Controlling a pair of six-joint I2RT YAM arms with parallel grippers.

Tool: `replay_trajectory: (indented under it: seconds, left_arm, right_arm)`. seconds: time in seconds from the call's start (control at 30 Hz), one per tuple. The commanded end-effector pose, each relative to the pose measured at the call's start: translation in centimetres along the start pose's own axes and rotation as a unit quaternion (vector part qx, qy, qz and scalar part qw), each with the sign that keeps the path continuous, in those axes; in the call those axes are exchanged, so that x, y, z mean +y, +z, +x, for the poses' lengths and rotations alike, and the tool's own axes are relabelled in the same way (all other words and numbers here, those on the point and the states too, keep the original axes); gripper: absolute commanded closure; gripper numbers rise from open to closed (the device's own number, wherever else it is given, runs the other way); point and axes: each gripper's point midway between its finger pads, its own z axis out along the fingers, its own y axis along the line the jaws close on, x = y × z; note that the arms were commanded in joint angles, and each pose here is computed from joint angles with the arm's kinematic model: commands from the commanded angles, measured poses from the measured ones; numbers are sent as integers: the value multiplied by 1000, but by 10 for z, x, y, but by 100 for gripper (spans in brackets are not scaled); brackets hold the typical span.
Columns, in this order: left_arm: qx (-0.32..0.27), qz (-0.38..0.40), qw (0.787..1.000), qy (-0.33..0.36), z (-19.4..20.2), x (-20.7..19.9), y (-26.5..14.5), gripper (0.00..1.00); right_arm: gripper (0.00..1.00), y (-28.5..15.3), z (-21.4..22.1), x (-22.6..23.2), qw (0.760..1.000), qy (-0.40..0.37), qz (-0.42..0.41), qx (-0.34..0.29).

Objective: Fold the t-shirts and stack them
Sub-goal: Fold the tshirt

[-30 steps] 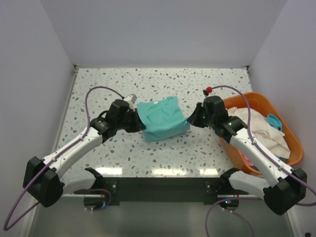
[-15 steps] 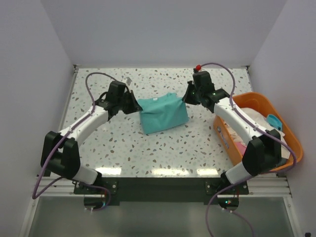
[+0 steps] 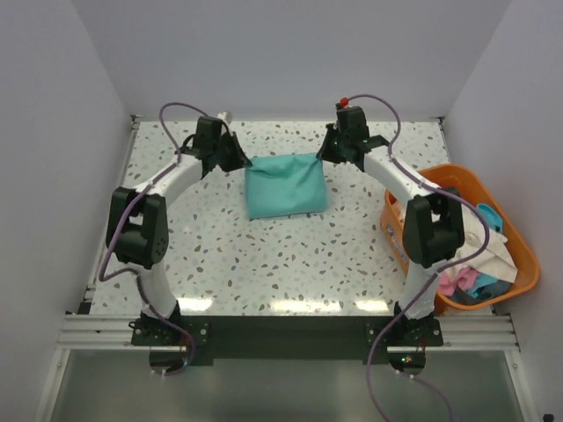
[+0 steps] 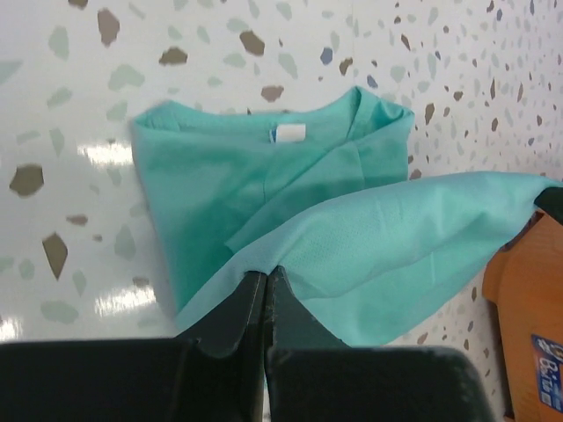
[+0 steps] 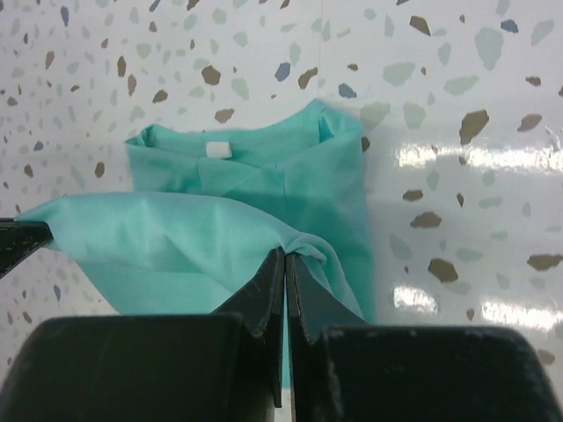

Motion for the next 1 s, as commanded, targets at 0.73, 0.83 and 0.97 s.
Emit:
replay_trajectory:
  seconds: [0.73, 0.83, 0.97]
  left_arm:
    - [-80, 29, 995, 52, -96, 2, 82, 0]
    - [-97, 31, 993, 65, -98, -20, 50, 0]
    - [-104, -15, 991, 82, -85, -21, 29, 0]
  right_arm:
    - [2, 100, -47, -8, 999, -13, -33, -24]
    - [1, 67, -50, 7, 998, -15, -54, -34]
    - [1, 27, -40, 29, 994, -12, -101, -38]
